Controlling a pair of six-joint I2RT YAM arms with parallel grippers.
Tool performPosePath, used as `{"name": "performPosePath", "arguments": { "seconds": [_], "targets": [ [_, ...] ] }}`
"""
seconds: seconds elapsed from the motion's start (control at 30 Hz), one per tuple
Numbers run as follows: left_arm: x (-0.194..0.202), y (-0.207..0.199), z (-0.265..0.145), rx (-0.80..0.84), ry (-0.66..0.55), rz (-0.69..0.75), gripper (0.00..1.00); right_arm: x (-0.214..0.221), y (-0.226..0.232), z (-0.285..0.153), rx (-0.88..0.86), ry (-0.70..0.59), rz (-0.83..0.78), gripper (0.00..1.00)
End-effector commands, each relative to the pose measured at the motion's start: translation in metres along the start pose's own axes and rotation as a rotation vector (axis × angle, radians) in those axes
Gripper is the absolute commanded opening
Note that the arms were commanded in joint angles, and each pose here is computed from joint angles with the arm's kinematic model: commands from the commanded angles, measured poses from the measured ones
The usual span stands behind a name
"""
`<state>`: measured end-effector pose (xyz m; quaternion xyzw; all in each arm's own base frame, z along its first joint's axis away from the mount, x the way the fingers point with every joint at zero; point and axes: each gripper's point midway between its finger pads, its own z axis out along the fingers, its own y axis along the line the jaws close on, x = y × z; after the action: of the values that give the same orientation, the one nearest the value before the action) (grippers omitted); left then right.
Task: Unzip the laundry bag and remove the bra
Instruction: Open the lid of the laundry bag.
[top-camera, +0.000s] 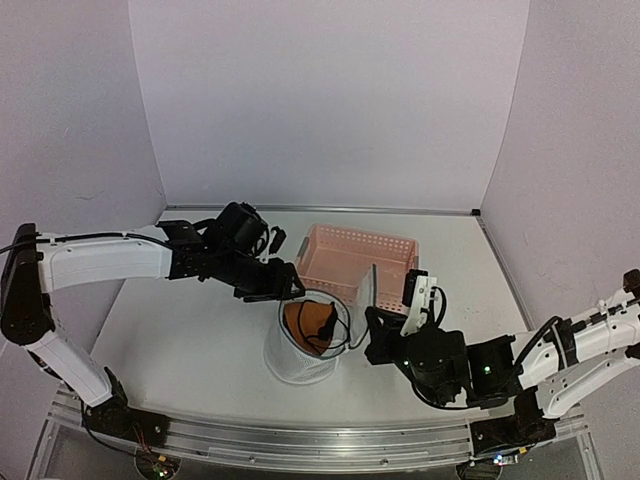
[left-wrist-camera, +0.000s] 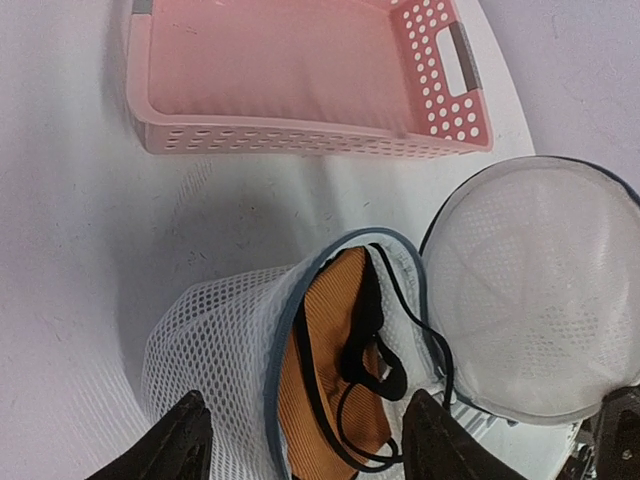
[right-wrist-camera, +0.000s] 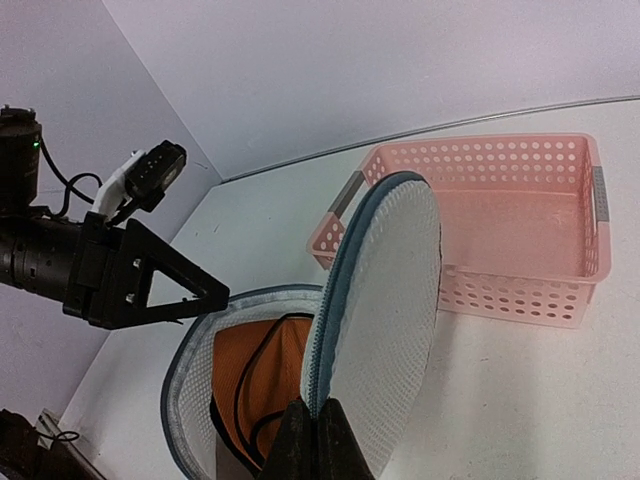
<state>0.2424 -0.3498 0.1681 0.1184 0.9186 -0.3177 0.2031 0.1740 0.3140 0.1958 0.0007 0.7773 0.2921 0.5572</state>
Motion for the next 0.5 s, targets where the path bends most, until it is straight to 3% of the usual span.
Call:
{"name": "performPosePath", "arguments": {
  "seconds": [0.0, 0.4, 0.47],
  "targets": [
    [-0.005, -0.006, 0.006, -0.014, 0.03, 0.067, 0.62, -0.011, -0.003, -0.007, -0.003, -0.031, 0.059, 0.0],
    [-0.012, 0.01, 0.006, -0.115, 0.012, 0.078, 0.22, -0.007, -0.009, -0.008, 0.004, -0.025, 0.059, 0.0],
    [-0.012, 0.009, 0.004, -0.114, 0.007, 0.077, 0.11, -0.004, -0.011, -0.008, 0.006, -0.019, 0.062, 0.0]
  ]
}}
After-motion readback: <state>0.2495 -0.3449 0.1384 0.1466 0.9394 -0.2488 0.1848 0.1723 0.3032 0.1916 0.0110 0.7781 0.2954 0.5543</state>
